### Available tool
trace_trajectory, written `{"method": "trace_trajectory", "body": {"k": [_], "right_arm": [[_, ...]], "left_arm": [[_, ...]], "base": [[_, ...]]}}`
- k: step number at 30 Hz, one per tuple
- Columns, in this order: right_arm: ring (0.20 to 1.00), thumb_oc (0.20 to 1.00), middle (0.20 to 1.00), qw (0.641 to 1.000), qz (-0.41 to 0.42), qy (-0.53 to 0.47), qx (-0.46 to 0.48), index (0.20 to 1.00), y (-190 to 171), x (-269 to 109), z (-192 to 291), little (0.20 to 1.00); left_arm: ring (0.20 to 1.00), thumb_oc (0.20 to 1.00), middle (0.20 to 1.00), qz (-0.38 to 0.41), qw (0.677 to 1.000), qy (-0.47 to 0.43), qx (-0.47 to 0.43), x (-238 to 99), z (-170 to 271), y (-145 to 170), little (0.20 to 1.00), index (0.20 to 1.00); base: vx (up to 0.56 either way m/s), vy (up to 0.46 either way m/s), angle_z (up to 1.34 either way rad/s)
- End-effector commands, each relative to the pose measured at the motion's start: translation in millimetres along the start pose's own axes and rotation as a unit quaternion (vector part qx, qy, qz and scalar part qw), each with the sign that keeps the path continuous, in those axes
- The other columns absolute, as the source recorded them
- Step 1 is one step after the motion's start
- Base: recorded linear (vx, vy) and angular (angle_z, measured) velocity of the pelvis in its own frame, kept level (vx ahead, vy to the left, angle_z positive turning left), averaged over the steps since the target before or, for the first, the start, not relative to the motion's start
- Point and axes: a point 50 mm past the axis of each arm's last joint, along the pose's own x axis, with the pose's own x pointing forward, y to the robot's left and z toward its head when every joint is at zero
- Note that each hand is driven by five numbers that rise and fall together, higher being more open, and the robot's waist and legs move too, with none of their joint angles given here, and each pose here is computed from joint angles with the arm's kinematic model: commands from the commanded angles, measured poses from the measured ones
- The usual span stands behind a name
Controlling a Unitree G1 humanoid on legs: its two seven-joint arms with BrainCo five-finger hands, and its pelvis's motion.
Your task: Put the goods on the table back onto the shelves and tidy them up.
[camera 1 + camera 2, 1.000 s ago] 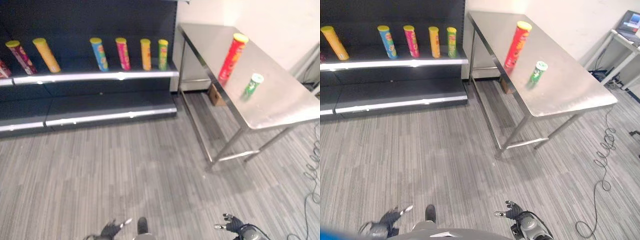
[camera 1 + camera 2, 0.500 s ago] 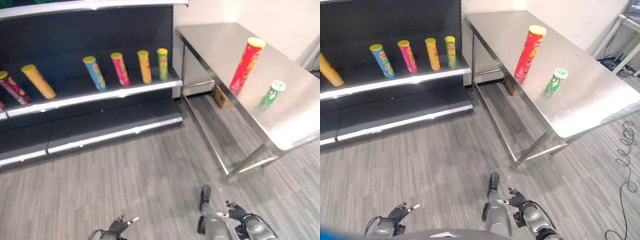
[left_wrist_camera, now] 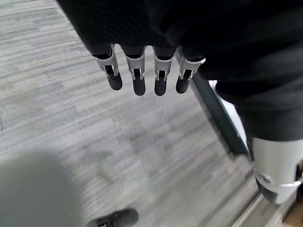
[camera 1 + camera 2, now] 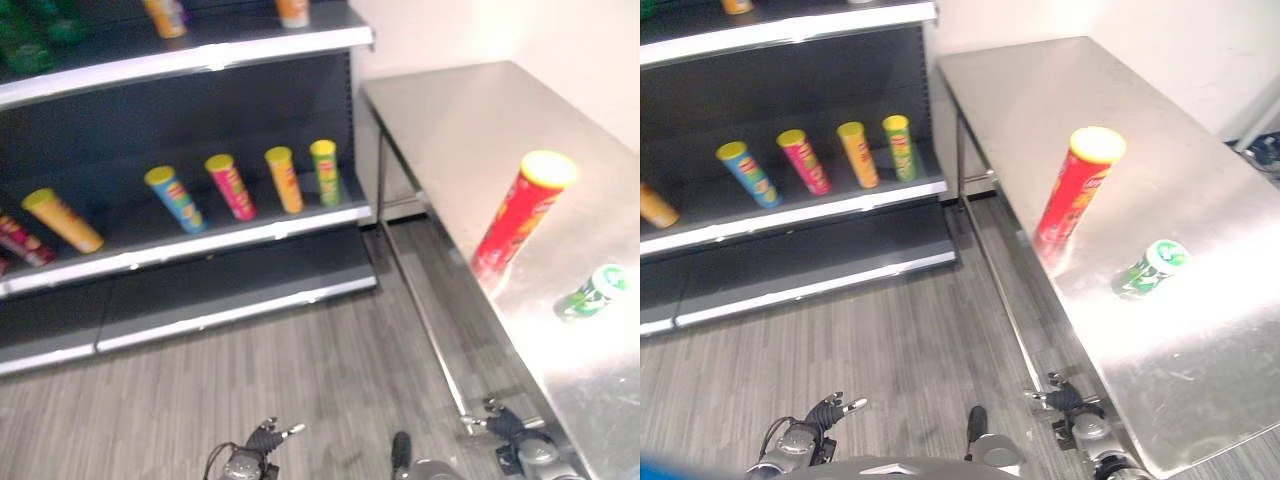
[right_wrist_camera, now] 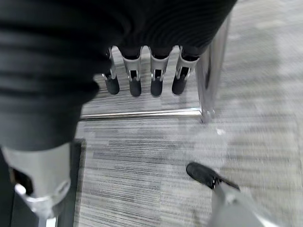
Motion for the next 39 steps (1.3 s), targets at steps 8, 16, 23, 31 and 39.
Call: {"method": "trace_trajectory", "body": {"k": [8, 16, 23, 31, 39], "right_arm": [[1.0, 1.0, 1.0, 0.999, -0.022, 0.041, -0.018, 1.0, -20.3, -7.2, -24.9, 1.0], [1.0, 1.0, 1.0, 0.998, -0.013, 0.05, -0.024, 1.0, -17.7, -6.3, -25.2, 1.0], [1.0, 1.0, 1.0, 0.998, -0.005, 0.058, -0.001, 1.0, -12.9, -6.5, -27.8, 1.0], [1.0, 1.0, 1.0, 0.982, -0.128, 0.001, 0.142, 1.0, -73.6, -20.1, -24.5, 1.0], [1.0, 1.0, 1.0, 0.951, -0.267, -0.079, 0.135, 1.0, -166.2, -64.9, -14.1, 1.0]], "left_arm": [[1.0, 1.0, 1.0, 0.023, 1.0, -0.005, 0.014, -2.0, -3.2, 19.4, 1.0, 1.0], [1.0, 1.0, 1.0, 0.0, 1.0, 0.009, 0.027, -4.1, -12.4, 10.1, 1.0, 1.0], [1.0, 1.0, 1.0, -0.003, 0.999, -0.013, 0.052, -0.6, 2.8, 14.8, 1.0, 1.0], [1.0, 1.0, 1.0, 0.0, 0.999, -0.018, 0.044, -1.0, 4.2, 18.5, 1.0, 1.0], [1.0, 1.0, 1.0, -0.009, 0.999, -0.006, 0.034, -3.2, -4.1, 21.6, 1.0, 1.0]], "base": [[0.26, 0.167, -0.64], [0.21, 0.29, -0.98], [0.07, 0.3, -0.64], [0.04, 0.241, -0.42], [0.06, -0.004, -0.14]]}}
